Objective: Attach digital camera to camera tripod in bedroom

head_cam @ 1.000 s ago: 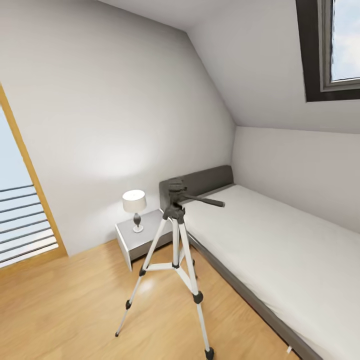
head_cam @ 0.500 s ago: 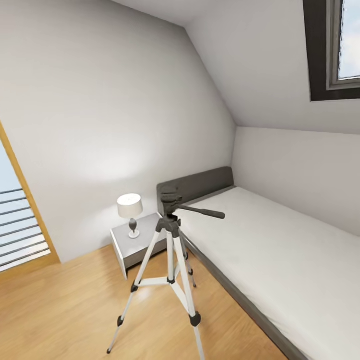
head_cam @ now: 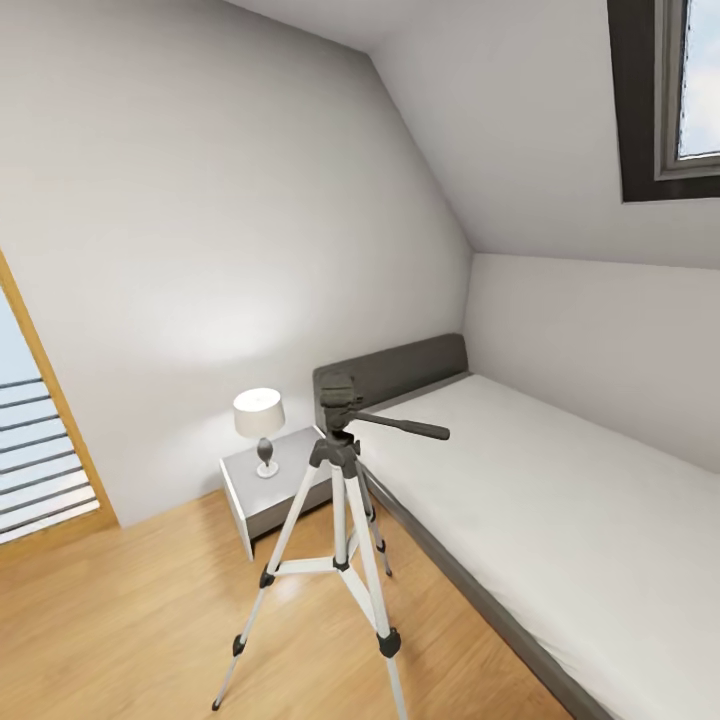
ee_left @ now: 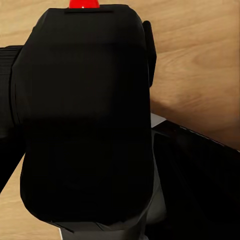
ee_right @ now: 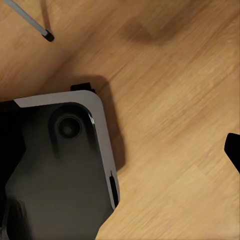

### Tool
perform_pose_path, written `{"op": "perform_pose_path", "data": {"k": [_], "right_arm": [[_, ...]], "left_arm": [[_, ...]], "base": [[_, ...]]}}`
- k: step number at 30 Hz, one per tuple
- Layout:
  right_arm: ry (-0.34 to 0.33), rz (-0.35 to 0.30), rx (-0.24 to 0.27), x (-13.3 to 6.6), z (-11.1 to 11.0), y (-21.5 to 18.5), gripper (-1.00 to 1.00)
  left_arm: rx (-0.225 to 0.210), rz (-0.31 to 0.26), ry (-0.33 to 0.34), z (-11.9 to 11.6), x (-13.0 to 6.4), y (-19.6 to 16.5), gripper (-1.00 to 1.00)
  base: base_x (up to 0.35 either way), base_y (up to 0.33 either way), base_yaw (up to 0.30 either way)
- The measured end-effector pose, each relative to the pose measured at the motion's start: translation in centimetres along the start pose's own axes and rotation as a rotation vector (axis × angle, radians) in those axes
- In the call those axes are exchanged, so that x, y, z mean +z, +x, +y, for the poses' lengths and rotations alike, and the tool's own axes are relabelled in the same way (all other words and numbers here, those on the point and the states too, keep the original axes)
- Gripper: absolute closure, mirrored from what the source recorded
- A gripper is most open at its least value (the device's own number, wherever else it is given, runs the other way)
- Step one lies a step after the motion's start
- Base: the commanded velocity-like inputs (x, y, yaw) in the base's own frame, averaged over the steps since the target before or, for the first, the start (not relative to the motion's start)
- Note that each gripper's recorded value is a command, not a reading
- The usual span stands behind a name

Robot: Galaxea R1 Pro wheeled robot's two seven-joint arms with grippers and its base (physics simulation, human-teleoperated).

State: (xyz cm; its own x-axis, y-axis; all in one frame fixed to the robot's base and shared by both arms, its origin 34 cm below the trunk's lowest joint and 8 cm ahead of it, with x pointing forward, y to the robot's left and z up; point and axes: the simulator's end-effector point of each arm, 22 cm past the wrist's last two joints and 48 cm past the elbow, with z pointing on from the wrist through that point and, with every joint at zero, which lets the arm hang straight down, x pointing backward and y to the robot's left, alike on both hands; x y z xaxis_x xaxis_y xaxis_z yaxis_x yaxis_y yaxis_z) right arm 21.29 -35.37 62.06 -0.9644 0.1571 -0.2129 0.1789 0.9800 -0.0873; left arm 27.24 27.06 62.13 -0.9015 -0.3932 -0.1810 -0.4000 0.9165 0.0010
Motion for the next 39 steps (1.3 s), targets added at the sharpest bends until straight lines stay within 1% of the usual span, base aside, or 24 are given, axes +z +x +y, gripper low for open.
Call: {"op": "perform_pose_path", "data": {"k": [39], "right_arm": [[0.008, 0.056, -0.016, 0.1, -0.3, 2.2, -1.0]], "left_arm": [[0.002, 0.051, -0.028, 1.3, 0.5, 2.0, 1.0]], "base": [[0.0, 0.0, 0.0]]}}
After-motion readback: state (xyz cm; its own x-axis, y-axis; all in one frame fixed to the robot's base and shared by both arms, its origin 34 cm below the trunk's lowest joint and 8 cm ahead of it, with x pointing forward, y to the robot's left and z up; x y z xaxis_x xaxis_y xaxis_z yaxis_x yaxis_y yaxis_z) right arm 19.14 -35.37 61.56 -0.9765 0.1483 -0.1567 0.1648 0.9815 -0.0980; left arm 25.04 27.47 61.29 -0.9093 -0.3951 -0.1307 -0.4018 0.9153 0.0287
